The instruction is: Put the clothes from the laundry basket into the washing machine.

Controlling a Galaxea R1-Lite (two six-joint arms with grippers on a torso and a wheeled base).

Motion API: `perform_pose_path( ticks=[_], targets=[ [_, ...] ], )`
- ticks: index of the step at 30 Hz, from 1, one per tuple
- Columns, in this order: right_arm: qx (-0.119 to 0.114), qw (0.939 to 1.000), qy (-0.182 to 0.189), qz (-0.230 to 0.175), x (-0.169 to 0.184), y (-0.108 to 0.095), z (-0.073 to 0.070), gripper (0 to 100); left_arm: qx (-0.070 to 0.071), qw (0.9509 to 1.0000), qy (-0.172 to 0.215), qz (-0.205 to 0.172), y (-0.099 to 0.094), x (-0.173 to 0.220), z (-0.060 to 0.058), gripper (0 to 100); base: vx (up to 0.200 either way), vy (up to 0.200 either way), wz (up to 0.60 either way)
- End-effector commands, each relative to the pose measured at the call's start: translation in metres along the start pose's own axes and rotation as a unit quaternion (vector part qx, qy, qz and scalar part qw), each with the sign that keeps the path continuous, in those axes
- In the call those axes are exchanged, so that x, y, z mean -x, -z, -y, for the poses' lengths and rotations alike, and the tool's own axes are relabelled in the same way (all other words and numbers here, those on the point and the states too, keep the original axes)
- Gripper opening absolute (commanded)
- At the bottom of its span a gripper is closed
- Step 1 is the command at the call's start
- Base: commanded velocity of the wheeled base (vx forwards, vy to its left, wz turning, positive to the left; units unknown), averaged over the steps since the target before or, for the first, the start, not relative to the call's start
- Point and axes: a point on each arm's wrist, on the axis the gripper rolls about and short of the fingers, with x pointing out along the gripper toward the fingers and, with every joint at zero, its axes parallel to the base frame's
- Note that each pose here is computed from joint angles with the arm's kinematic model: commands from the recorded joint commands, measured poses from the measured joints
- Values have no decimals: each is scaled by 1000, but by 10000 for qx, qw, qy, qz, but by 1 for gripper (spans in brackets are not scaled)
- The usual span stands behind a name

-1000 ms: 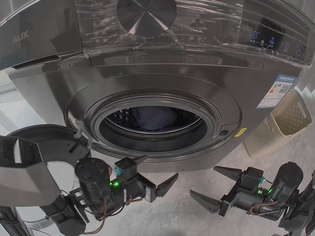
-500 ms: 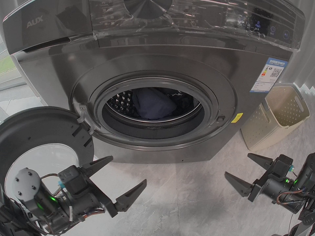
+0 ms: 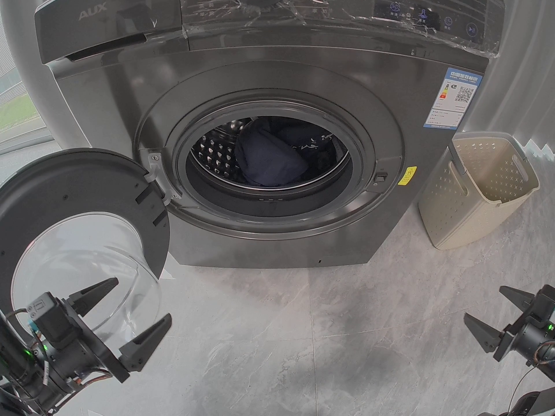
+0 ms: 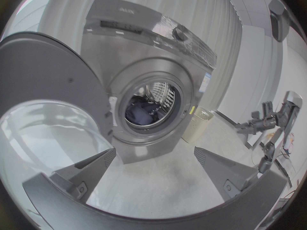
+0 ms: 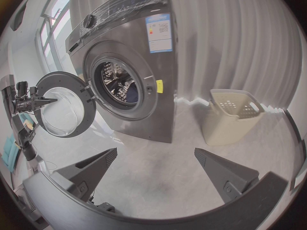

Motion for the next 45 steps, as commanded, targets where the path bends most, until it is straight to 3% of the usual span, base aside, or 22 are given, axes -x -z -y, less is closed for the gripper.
perform_pose_path(
  ticks=[1, 9, 12, 16, 17, 20, 22, 24, 25, 28, 29, 33, 36, 45],
  targets=[
    [-196, 9921, 893, 856, 63, 20, 14, 100, 75, 9935, -897, 693, -9, 44, -23, 100, -200, 0, 0],
    [-328, 9792, 1555, 1260, 81, 32, 13, 100, 71, 9890, -1351, 598, 12, 90, -28, 100, -100, 0, 0],
    [-362, 9788, 1597, 1233, 86, 39, 12, 100, 42, 9889, -1324, 679, 20, 104, -26, 100, -67, 0, 0],
    [-442, 9816, 1604, 939, 95, 65, 9, 100, 22, 9890, -1257, 775, 41, 126, -19, 100, -100, 0, 0],
    [-581, 9820, 1585, 847, 96, 68, 8, 100, 44, 9885, -1370, 644, 51, 130, -17, 100, 0, 0, 0],
    [-669, 9801, 1668, 845, 95, 66, 8, 100, 70, 9837, -1756, 386, 60, 132, -17, 100, 0, 0, 0],
    [-527, 9778, 1831, 869, 96, 68, 6, 100, 74, 9769, -2115, 292, 63, 132, -17, 100, 0, 0, 0],
    [-312, 9798, 1678, 1038, 99, 74, 2, 100, 73, 9689, -2459, 281, 67, 134, -15, 100, 0, 0, 0],
    [-289, 9812, 1604, 1037, 99, 75, 2, 100, 62, 9676, -2502, 327, 68, 134, -13, 100, 0, 0, 0],
    [-298, 9811, 1611, 1031, 99, 74, 3, 100, -95, 9744, -2203, 430, 69, 136, -12, 100, 0, 0, 0],
    [-320, 9808, 1616, 1042, 99, 74, 3, 100, -121, 9728, -2262, 480, 69, 137, -12, 100, 0, 0, 0],
    [-319, 9807, 1639, 1017, 98, 74, 3, 100, 7, 9672, -2528, 266, 74, 137, -13, 100, 0, 0, 0],
    [-198, 9824, 1568, 994, 99, 74, 2, 100, -114, 9675, -2516, 242, 74, 137, -13, 100, 0, 0, 0],
    [-196, 9837, 1454, 1038, 99, 75, 2, 100, -12, 9700, -2417, 266, 74, 137, -13, 100, 0, 156, 0]
  ],
)
